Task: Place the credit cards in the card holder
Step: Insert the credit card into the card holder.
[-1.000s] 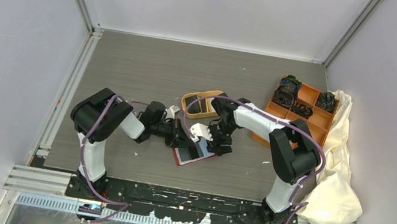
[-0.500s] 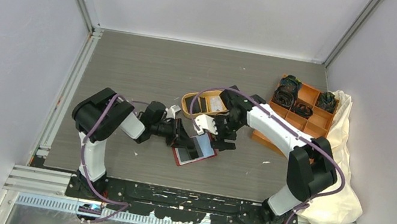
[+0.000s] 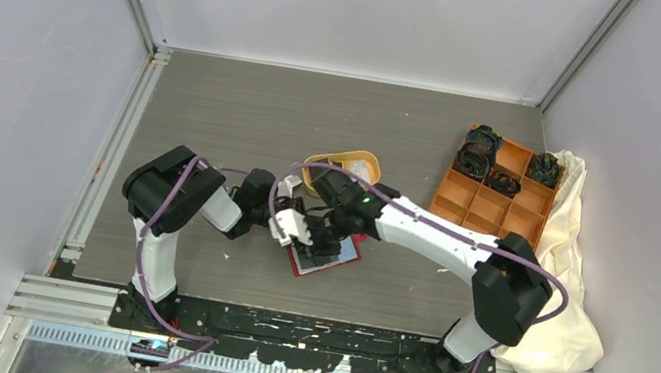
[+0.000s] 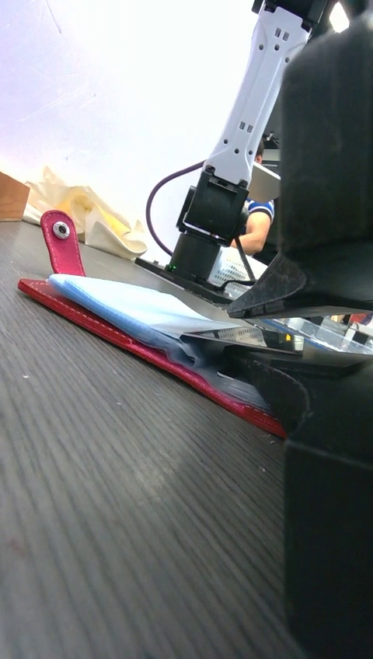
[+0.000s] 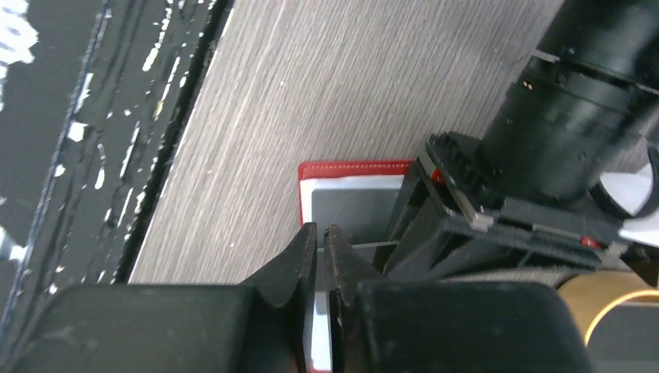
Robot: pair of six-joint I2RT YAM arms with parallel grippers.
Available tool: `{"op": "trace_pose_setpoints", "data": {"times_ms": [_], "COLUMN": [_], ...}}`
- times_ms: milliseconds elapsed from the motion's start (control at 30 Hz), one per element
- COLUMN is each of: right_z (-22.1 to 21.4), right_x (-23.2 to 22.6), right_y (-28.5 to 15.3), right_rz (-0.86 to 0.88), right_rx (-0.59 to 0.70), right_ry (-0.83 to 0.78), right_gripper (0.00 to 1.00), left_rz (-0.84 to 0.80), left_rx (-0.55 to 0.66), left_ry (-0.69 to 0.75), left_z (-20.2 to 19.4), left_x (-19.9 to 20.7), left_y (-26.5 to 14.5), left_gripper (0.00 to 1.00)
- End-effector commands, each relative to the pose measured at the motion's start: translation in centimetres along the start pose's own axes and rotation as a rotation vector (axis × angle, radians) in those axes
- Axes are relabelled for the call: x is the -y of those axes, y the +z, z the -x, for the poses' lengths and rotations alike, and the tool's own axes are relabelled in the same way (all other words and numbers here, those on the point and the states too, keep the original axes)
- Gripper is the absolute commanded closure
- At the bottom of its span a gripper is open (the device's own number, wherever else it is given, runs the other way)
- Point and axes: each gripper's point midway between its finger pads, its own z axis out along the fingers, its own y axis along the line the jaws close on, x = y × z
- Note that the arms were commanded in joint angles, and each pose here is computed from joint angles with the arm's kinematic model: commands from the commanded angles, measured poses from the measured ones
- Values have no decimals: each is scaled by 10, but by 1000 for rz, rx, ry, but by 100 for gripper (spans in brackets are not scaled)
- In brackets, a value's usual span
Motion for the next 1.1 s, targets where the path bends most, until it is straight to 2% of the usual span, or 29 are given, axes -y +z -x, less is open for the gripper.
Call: {"op": "trace_pose_setpoints", "data": {"times_ms": [0,133,433,1067], "right_z": [-2,-13,-43,-92], "right_x": [31,30,34,42], "right_y": [23,41,53,11], "right_rz": [-162,-178,-195,-256], "right_rx": [-112,-216,-340,-443], "right_ry": [-2,-63,-112,-50], "right_gripper": [86,87,87,87], "left_rz": [87,81,74,73], "left_rx": [14,11,7,6], "left_ry": [-40,-46,-46,-46], "left_z": [-2,-2,-3,-2], "left_x": [-31,-33,-32,-32], "left_y": [2,3,3,3], "left_gripper": [79,78,77,74]}}
